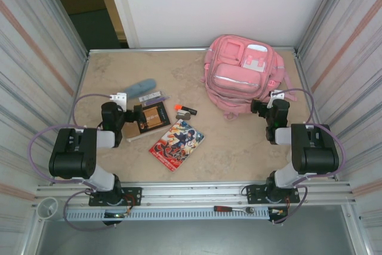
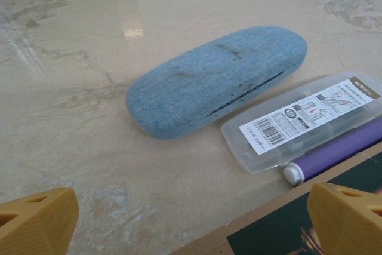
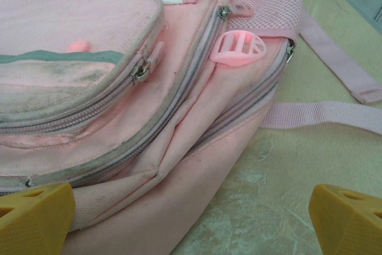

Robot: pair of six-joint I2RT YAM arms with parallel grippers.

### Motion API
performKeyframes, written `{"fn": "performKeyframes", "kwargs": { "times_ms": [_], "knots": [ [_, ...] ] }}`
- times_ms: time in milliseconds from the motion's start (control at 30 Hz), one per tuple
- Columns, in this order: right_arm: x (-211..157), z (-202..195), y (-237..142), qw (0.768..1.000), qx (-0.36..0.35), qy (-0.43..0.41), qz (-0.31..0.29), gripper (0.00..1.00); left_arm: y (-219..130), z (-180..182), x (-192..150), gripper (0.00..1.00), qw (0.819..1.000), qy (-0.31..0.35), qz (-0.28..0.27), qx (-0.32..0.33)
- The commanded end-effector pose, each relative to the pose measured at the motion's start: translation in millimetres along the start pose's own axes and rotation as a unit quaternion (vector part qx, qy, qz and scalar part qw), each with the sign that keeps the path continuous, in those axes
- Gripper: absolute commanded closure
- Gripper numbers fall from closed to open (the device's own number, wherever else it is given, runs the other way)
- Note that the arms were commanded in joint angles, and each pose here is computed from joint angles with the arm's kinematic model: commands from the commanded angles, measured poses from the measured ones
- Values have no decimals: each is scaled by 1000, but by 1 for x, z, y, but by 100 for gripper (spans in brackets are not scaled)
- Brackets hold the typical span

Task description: Pack the student bag

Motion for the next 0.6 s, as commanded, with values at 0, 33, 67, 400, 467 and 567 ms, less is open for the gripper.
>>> {"fn": "performKeyframes", "kwargs": {
  "times_ms": [0,33,67,400,467,567],
  "knots": [
    [6,2,1,1000,4,1,-10,1,0,-2,16,1,1000,-1,-21,-9],
    [7,1,-1,1000,-7,1,-9,1,1,1,18,1,1000,-4,-22,0],
    [12,-2,-4,1000,-30,-1,-7,1,0,5,23,1,1000,-10,-20,16],
    [94,-29,-73,986,-119,115,-9,1,-48,20,57,1,979,-181,20,90],
    [107,-24,-86,985,-117,125,3,1,-54,4,62,1,977,-209,19,43],
    [116,-9,-97,991,-82,106,14,1,-63,-22,66,1,975,-219,38,16]
  ]
}}
Point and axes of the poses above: each hand's point on the last joint's axis, 136 mm out from that joint toward the fingers, its own y axis out along the fingers, its own z axis along the line the jaws close on, x = y × z, the point moved 4 cm from there along -y, back along the fingers, and after that the axes turned 6 degrees about -y, right-handed, at the moved point
